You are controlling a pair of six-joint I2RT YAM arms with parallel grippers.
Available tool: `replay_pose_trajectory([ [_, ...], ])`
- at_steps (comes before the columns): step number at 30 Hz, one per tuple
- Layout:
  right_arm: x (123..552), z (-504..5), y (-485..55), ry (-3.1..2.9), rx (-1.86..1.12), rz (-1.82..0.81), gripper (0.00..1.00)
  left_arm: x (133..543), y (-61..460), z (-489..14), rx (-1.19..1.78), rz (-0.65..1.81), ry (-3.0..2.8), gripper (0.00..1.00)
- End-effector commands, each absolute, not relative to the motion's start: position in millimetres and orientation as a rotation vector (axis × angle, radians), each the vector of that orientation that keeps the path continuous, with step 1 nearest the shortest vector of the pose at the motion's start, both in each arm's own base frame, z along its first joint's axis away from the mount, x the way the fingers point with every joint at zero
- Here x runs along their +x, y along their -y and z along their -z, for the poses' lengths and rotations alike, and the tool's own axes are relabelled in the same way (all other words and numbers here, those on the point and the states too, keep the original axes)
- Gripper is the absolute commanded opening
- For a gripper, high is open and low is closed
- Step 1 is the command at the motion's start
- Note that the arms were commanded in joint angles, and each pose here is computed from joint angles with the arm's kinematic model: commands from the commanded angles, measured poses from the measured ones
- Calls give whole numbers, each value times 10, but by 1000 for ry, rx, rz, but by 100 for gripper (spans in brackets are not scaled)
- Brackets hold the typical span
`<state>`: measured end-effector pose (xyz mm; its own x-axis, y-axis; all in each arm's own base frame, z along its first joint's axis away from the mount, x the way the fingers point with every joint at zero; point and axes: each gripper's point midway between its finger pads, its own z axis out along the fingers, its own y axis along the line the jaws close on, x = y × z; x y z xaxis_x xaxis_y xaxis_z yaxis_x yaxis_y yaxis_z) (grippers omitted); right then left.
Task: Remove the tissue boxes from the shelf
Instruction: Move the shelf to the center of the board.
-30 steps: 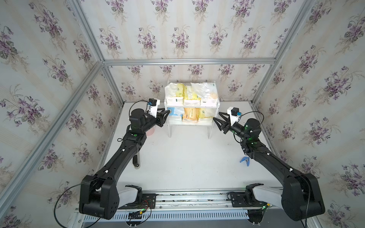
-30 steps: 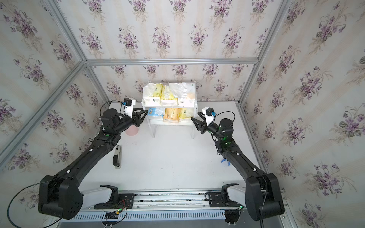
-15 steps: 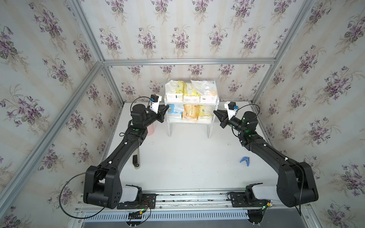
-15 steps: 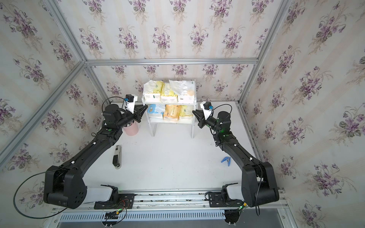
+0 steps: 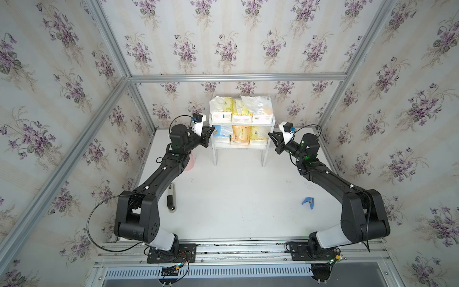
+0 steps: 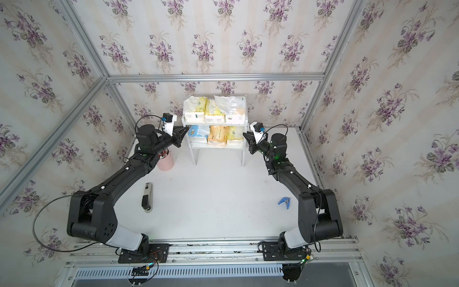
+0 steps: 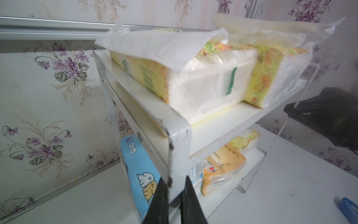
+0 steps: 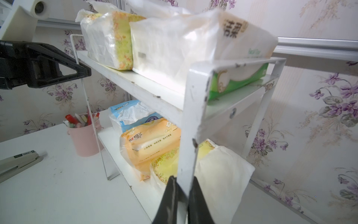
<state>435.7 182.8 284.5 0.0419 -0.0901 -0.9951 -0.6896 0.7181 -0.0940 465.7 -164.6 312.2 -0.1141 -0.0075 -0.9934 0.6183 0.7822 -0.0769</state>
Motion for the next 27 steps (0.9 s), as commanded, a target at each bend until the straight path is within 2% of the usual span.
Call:
replay_pose_trajectory([
  [1,4432,-2755,-1863,-1473,-747,-483,0,4646,1851,-3138,526,686,-1620,4],
  [3,4442,-2763,-1840,-1470,-730,-487,0,4624,1858,-3151,530,690,-1596,13],
  [8,4399,-2784,-1825,-1476,-707,-502,28,4554,1738,-3151,494,623,-1592,37],
  [10,4367,-2817,-1741,-1482,-672,-463,39,4466,1712,-3179,496,614,-1596,54],
  [12,4306,-2880,-1638,-1479,-638,-431,48,4366,1643,-3222,473,583,-1584,75],
  [16,4061,-3075,-1525,-1455,-620,-393,61,4074,1411,-3326,388,502,-1539,99],
  [22,3696,-3375,-1476,-1410,-664,-341,63,3717,1100,-3186,264,410,-1640,99],
  [27,3473,-3529,-1720,-1390,-825,-256,61,3452,929,-2873,121,426,-1784,99],
])
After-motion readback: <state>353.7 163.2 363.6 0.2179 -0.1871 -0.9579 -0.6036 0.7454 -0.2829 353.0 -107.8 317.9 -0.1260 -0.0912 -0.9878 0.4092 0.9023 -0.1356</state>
